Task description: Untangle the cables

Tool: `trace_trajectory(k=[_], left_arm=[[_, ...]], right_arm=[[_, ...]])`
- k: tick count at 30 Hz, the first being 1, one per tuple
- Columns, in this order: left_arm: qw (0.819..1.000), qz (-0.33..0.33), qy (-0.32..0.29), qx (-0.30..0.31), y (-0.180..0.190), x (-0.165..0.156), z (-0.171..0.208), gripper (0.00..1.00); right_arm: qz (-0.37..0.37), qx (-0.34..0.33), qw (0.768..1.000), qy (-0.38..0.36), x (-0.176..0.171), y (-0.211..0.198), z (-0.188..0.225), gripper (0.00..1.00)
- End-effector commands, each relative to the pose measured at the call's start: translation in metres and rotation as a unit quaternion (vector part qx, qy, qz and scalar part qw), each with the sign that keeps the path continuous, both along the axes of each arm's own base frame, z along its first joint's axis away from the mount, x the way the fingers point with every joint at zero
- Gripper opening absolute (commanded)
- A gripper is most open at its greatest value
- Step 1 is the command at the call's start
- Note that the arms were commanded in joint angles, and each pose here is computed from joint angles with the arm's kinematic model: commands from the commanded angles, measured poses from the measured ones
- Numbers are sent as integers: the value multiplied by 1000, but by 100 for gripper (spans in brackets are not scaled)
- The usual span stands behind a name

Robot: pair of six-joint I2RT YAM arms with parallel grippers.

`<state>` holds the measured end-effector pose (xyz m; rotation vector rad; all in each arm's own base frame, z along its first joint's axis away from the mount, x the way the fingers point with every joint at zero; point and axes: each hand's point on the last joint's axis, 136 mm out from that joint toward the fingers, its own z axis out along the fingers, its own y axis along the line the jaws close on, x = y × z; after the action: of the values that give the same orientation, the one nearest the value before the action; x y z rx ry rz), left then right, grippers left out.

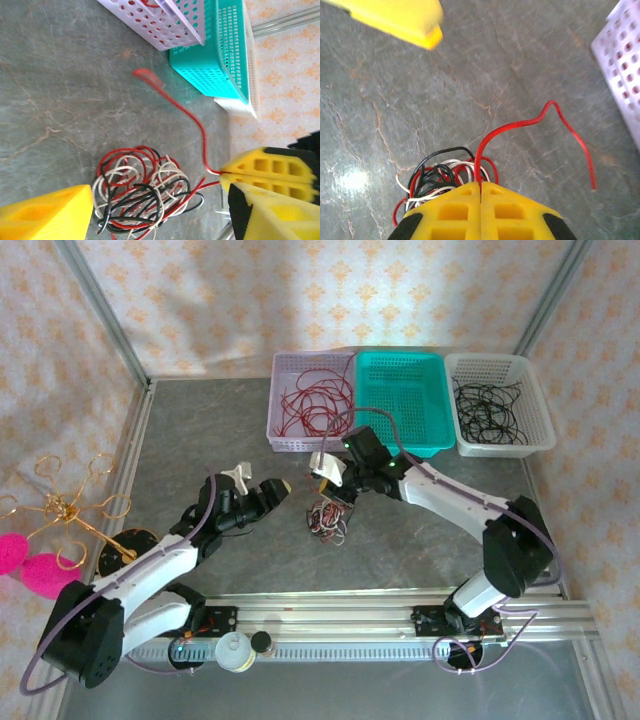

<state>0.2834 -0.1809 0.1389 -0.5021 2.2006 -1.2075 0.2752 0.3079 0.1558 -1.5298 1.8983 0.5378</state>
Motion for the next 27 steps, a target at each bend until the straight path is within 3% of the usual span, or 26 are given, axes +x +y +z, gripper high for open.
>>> trace_trajectory(k=[1,10,16,19,27], left_arm=[[998,8,14,-56,-18,13,21,72],[978,20,33,-204,-63,29,54,72],[973,52,80,-208,-70,37,38,69],[970,57,75,-223,-74,42,46,68],[965,67,96,-234,-94,52,36,54]], right_arm=[[-18,14,1000,-16,1,-3,7,0],[-36,48,998,-28,1,-2,12,0],[-39,62,997,-34,0,-2,16,0],[-38,63,997,-33,-3,-4,14,0],[-41,83,995,-34,-8,-5,19,0]])
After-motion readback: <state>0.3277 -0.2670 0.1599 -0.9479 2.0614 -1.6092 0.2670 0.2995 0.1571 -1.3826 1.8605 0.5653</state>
